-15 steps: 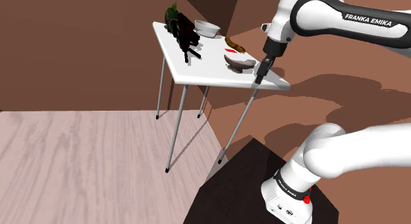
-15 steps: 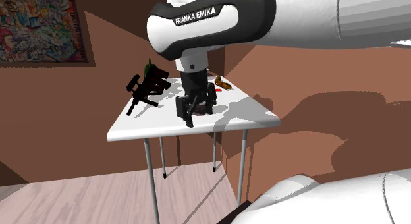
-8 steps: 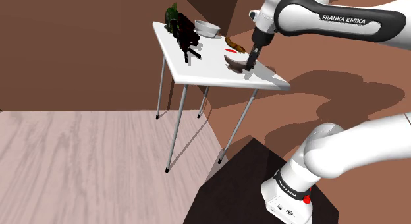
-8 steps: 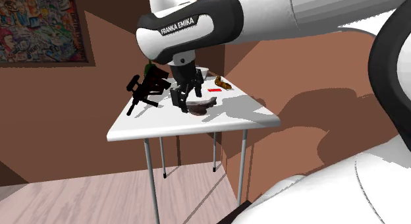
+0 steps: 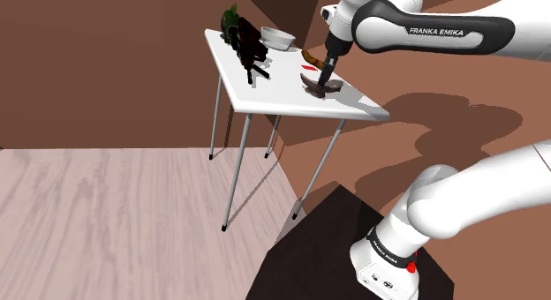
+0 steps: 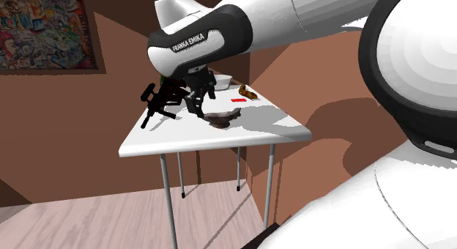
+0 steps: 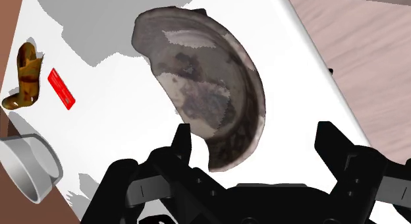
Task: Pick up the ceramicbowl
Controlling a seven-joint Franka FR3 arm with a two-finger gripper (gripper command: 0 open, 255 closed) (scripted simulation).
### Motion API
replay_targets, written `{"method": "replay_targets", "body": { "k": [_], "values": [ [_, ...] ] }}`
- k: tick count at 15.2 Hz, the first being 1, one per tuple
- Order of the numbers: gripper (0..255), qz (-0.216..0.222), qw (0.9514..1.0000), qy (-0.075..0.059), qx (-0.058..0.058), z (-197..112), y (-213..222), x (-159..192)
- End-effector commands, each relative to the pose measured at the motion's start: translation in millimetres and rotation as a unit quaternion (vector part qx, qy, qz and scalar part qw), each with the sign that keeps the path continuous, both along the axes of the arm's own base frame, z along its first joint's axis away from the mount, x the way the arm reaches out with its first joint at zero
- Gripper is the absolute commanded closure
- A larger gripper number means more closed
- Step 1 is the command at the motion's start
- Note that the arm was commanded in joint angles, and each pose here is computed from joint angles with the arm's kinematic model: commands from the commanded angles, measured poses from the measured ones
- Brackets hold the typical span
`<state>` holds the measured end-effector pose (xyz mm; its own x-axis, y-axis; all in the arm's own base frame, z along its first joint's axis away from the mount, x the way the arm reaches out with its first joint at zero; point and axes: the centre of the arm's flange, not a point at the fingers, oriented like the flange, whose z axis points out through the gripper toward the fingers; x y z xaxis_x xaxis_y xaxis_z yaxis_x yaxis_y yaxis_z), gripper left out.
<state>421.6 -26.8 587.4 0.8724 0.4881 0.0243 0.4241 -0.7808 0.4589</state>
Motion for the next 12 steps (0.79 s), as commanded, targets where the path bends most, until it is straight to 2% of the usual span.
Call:
{"method": "replay_targets", "body": {
  "k": [1, 5, 6, 12],
  "values": [
    [0, 0.001, 1.0, -0.001, -0.001, -10, 0, 1],
    [0, 0.001, 1.0, -0.001, -0.001, -24, 0, 1],
    [255, 0.001, 1.0, -0.001, -0.001, -24, 0, 0],
    [255, 0.001, 1.0, -0.001, -0.001, -24, 0, 0]
  ]
}}
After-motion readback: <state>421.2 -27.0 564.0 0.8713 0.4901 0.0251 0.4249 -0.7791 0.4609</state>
